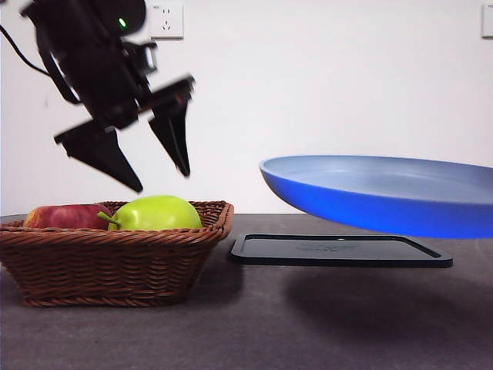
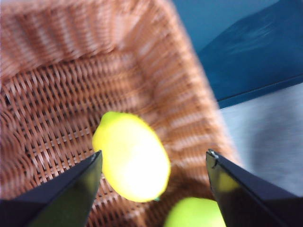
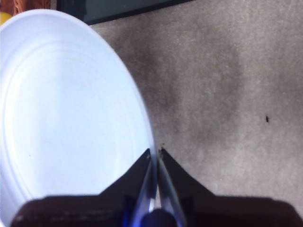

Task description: Take the lemon from the basket,put the lemon in the plate,hand out the plate

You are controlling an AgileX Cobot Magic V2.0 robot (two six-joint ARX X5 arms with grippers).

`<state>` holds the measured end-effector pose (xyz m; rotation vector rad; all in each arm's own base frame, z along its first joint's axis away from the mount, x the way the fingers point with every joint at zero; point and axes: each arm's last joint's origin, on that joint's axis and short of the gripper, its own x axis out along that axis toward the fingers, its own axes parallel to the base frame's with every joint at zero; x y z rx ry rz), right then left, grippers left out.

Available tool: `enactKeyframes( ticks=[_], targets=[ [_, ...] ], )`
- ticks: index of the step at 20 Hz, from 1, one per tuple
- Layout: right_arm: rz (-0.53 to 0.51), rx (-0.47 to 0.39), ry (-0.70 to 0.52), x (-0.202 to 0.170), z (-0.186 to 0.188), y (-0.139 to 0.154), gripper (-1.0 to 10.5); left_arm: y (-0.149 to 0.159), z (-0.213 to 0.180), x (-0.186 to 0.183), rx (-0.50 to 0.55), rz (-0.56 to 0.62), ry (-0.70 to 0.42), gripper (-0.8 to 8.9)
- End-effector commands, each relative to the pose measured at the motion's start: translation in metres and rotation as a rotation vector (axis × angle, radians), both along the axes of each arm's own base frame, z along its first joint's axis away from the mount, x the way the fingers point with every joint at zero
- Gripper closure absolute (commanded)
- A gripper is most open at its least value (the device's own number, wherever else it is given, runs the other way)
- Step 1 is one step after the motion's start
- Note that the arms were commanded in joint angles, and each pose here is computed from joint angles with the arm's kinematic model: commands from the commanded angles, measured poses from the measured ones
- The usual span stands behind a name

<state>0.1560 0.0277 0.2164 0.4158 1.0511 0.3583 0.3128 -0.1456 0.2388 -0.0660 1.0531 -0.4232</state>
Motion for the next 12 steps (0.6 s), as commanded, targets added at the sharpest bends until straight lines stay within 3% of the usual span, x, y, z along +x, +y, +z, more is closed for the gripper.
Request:
enactKeyframes(
  ticks=[1, 9, 12],
  targets=[
    [0.004, 0.003, -0.015, 0.002, 0.004, 0.0, 9.4, -0.011, -0.016, 0.008, 0.051, -0.012, 0.023, 4.36],
    [0.004, 0.003, -0.015, 0.002, 0.004, 0.0, 9.4, -0.019, -0.045, 0.018, 0.078, -0.034, 0.068, 4.42],
    [0.004, 0.002, -0.016, 0.002, 0.004, 0.0, 9.4, -0.019, -0.045, 0.019, 0.095, -0.078, 0.048, 6.21]
  ],
)
